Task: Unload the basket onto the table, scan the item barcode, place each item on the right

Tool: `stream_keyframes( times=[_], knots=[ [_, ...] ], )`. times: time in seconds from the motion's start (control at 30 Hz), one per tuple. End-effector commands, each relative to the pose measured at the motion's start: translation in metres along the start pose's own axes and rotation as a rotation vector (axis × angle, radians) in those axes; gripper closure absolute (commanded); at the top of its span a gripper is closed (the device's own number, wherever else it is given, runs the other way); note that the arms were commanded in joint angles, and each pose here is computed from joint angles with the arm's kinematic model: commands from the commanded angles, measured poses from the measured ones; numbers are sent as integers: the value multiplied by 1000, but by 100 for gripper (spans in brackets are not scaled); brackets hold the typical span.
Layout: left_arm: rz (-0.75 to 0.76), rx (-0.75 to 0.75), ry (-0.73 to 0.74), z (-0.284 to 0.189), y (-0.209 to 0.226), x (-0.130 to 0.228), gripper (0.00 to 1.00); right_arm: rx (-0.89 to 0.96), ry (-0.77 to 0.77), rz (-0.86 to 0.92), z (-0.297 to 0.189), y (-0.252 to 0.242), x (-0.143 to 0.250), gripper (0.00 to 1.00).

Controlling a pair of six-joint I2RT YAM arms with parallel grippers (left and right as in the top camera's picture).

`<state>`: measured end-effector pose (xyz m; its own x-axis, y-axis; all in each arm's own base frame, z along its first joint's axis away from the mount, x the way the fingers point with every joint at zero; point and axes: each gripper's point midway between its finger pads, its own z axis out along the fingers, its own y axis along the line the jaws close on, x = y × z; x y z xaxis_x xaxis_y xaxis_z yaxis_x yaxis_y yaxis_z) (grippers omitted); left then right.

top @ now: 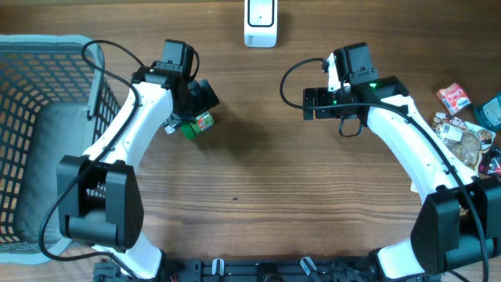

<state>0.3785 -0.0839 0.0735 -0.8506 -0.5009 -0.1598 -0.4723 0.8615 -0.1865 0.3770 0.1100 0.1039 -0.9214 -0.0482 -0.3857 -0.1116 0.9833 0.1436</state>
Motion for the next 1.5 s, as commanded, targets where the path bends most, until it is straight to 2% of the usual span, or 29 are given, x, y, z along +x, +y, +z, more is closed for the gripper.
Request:
stream_keyframes(
  times=[0.0,0.4,0.77,1.47],
  knots=[
    [20,-34,17,5,6,1,0,-16,-20,4,-5,3,-8,0],
    [-49,-53,19,5,10,3,0,-16,-21,4,-5,3,-8,0],
    [-304,-43,2,5,7,0,0,-20,-21,3,-5,4,-8,0],
    [-354,-40,-19,17,5,-8,0,-31,-22,1,-5,6,-8,0]
  ],
)
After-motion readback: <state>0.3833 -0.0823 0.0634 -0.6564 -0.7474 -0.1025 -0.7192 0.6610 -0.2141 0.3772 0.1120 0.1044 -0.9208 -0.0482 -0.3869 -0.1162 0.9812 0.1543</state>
